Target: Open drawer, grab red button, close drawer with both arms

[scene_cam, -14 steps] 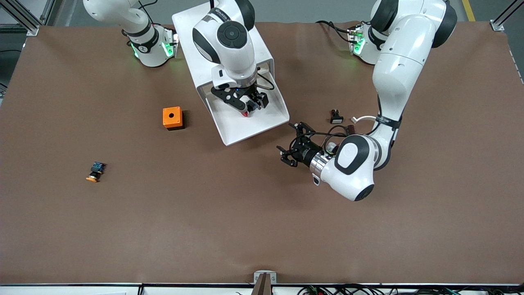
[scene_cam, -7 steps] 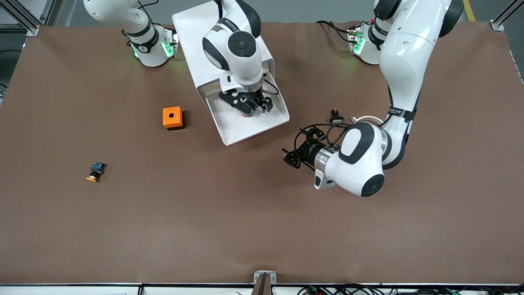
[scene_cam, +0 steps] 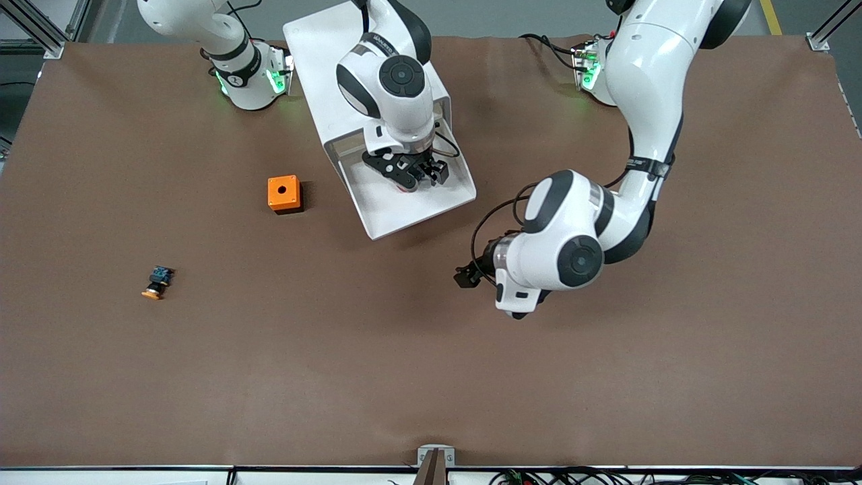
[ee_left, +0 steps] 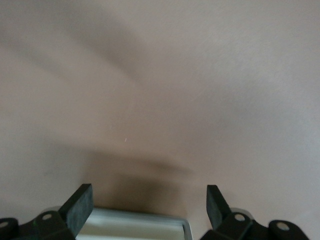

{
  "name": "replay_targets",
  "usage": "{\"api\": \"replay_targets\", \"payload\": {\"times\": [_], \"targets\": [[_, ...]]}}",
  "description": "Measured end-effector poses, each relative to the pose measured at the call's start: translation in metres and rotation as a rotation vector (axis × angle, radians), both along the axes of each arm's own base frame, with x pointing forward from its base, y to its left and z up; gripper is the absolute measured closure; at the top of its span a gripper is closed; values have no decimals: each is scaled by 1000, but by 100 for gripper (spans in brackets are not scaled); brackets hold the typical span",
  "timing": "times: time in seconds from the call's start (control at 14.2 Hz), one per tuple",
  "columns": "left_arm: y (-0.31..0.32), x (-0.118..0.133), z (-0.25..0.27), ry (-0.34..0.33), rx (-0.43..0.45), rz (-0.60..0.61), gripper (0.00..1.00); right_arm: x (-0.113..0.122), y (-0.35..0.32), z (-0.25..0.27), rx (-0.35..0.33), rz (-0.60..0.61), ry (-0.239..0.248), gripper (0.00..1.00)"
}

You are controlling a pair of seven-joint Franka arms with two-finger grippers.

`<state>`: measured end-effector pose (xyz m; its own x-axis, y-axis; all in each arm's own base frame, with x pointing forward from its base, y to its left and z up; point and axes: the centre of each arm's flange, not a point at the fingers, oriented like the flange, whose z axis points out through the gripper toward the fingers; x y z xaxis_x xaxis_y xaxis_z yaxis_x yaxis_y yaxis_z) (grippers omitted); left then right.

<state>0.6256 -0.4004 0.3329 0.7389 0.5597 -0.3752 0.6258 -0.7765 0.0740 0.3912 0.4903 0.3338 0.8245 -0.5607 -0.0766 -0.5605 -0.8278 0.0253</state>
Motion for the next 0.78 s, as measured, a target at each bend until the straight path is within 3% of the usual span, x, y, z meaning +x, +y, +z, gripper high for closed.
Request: {"api": "replay_targets", "payload": {"times": [0.28,0.56,0.78], "targets": [[-36,-20,1,-87,62,-87,0,0,1,-1,-2,0,2,58],[-49,-32,-4,-128,133,-136,0,5,-2,6,-22,-5,18,59],[-59,-38,-5,-168,163,-165,0,24,-5,33,-19,-12,16,59]]}}
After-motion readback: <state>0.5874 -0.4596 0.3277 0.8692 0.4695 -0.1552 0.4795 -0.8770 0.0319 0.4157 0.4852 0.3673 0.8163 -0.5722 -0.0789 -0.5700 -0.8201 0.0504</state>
